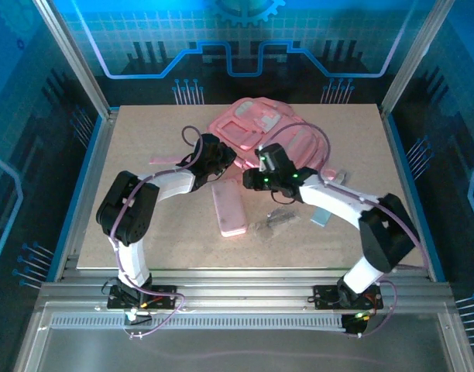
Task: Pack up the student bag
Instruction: Zip the student bag at the top-center of the table.
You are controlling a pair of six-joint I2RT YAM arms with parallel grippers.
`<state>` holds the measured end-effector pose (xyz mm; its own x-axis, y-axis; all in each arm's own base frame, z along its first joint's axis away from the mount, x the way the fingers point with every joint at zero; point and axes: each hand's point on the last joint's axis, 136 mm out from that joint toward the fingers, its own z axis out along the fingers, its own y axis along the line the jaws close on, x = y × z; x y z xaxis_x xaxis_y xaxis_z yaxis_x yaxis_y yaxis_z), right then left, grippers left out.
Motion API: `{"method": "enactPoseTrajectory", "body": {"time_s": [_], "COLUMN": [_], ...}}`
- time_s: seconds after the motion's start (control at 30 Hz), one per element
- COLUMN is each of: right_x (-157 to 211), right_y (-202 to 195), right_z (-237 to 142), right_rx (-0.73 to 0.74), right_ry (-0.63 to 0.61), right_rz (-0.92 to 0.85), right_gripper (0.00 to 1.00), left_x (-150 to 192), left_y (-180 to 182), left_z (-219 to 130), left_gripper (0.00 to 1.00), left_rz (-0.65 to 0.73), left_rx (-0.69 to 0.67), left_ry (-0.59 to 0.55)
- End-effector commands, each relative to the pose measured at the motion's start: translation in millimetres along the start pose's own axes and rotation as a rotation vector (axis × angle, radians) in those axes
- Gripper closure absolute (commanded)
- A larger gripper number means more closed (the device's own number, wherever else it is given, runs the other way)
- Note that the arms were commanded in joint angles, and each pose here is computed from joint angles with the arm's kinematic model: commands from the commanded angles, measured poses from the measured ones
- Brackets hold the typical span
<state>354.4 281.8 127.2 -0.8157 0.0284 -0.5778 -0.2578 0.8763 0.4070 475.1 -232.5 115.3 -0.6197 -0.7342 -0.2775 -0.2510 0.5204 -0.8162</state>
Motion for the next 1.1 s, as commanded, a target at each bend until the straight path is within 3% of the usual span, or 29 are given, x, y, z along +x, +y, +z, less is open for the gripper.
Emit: {"method": "enactPoseTrajectory", "body": {"time_s": [0.0,0.2,0.37,0.6,0.77,0.97,1.07], "right_x": [-8,-12,-26,-55,-70,-52,-29], "right_y": [9,-6,-25,-23,-22,-11,-19], "right_z": [26,57,68,84,88,80,70], "right_rx": [0.015,0.085,0.200,0.236,0.268,0.094,0.078], "right_ry": [-0.051,-0.089,-0.159,-0.235,-0.235,-0.177,-0.103], "right_rz": [0.010,0.032,0.036,0.023,-0.019,-0.028,-0.045], "right_gripper": [0.61,0.67,0.65,0.64,1.00,1.00,1.00], "left_x": [-16,-10,-5,7,5,-7,-16], "left_y": [-58,-59,-61,-61,-48,-36,-23], "left_z": [-26,-30,-36,-38,-41,-41,-37], "left_gripper": [1.00,1.00,1.00,1.00,1.00,1.00,1.00], "left_rz": [-0.006,0.003,-0.006,-0.014,-0.028,-0.014,-0.035], "left_rx": [0.162,0.149,0.156,0.157,0.134,0.097,0.082], "left_ry": [-0.059,-0.038,-0.032,-0.001,-0.022,-0.059,-0.079]}}
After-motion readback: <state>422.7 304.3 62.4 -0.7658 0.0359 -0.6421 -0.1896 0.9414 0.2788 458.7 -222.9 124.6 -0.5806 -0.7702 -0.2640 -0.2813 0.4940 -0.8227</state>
